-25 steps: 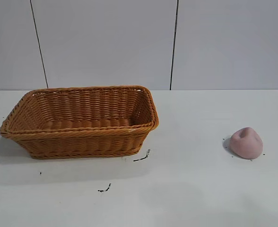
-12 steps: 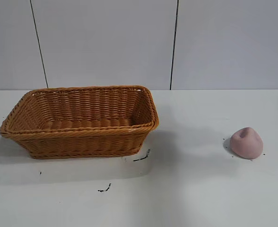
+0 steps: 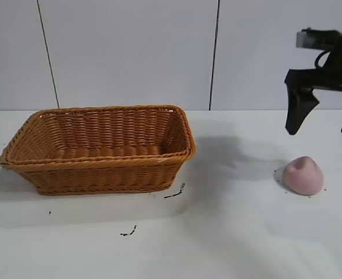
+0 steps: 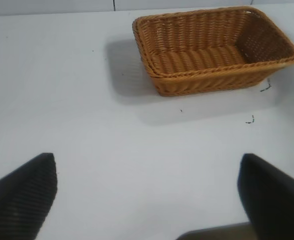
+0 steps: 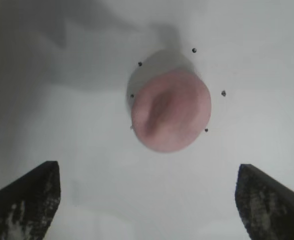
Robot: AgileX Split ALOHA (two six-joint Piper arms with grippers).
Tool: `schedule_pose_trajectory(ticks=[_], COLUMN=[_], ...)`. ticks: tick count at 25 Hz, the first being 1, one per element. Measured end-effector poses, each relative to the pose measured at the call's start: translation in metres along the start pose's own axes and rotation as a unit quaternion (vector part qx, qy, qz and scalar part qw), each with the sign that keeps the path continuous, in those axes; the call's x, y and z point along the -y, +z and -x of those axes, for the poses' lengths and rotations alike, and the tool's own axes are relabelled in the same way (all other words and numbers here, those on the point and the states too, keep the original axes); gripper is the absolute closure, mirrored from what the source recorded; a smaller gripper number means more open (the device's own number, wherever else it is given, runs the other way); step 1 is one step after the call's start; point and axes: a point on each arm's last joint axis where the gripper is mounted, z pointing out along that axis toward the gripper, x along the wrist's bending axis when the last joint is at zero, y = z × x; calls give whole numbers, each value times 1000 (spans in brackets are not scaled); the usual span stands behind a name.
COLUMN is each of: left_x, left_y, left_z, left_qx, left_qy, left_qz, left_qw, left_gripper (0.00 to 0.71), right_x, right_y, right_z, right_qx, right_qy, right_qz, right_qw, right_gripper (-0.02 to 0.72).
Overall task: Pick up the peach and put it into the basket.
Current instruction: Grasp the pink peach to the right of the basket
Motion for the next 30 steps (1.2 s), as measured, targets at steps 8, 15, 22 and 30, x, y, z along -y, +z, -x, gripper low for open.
schedule_pose_trajectory(ticks=[8,15,22,30], left_x=[0,0,0,0], left_y=[0,0,0,0], left_z=[0,0,0,0], left_qx=[0,0,0,0], left_qy=[0,0,0,0], left_qz=[0,0,0,0], left_qw=[1000,1000,1000,1000], left_gripper=[16,16,16,16], right_x=[1,-3,0,-25], right_y=[57,60,60,-2], right_z=[5,6,7,3], right_qx=[4,7,14,18], right_qy=[4,3,-6,-21], right_qz=[-43,-23,-35,6], right_qw=[999,1000,999,1000], right_gripper=[49,136,659,718])
